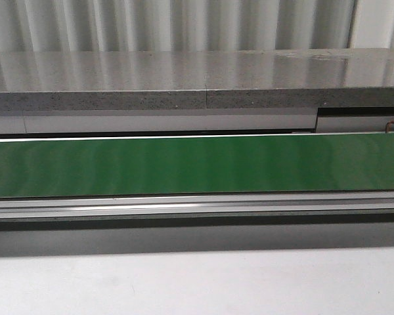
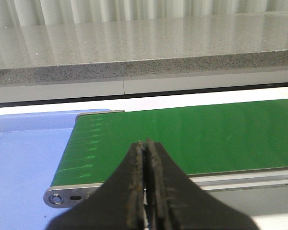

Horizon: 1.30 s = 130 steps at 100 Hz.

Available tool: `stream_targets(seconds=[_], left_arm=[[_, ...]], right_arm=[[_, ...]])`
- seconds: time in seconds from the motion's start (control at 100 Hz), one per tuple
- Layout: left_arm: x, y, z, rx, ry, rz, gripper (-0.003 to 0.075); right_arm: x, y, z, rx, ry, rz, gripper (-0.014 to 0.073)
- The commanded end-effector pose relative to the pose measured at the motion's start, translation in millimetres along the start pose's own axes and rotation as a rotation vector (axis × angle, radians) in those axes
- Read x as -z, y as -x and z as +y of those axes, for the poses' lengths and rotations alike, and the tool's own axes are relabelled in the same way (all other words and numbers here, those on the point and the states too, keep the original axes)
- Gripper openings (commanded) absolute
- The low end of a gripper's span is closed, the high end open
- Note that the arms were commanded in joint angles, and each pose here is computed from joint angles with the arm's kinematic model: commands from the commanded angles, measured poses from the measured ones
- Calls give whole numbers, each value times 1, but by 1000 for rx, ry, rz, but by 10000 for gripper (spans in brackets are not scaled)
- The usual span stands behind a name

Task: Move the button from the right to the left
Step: 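Move the right gripper over the yellow button in the green tray, then lower the right gripper and grasp the yellow-capped button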

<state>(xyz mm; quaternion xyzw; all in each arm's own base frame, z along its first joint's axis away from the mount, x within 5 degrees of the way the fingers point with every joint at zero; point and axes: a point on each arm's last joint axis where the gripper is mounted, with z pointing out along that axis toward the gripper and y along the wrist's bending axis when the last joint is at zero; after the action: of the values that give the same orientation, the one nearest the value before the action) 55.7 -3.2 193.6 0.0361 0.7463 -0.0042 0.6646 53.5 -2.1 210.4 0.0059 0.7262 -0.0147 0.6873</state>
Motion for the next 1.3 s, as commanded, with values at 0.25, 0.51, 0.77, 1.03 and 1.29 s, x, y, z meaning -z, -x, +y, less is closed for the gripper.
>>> stream_targets(seconds=[0.25,0.51,0.77,1.03,1.29], left_arm=[[0,-4,0,14,3,-69,-20],[0,-4,0,14,3,-69,-20],[0,-4,0,14,3,-69,-20],[0,-4,0,14,3,-69,-20],[0,-4,0,14,3,-69,-20]], right_arm=[[-7,83,-4,14,-25,203,-66],[-47,119,-3,10,-19,278,-66],[-82,139,-2,1,-13,336,-66],[-108,144,-2,2,-14,411,-65],[-137,143,-2,4,-26,653,78]])
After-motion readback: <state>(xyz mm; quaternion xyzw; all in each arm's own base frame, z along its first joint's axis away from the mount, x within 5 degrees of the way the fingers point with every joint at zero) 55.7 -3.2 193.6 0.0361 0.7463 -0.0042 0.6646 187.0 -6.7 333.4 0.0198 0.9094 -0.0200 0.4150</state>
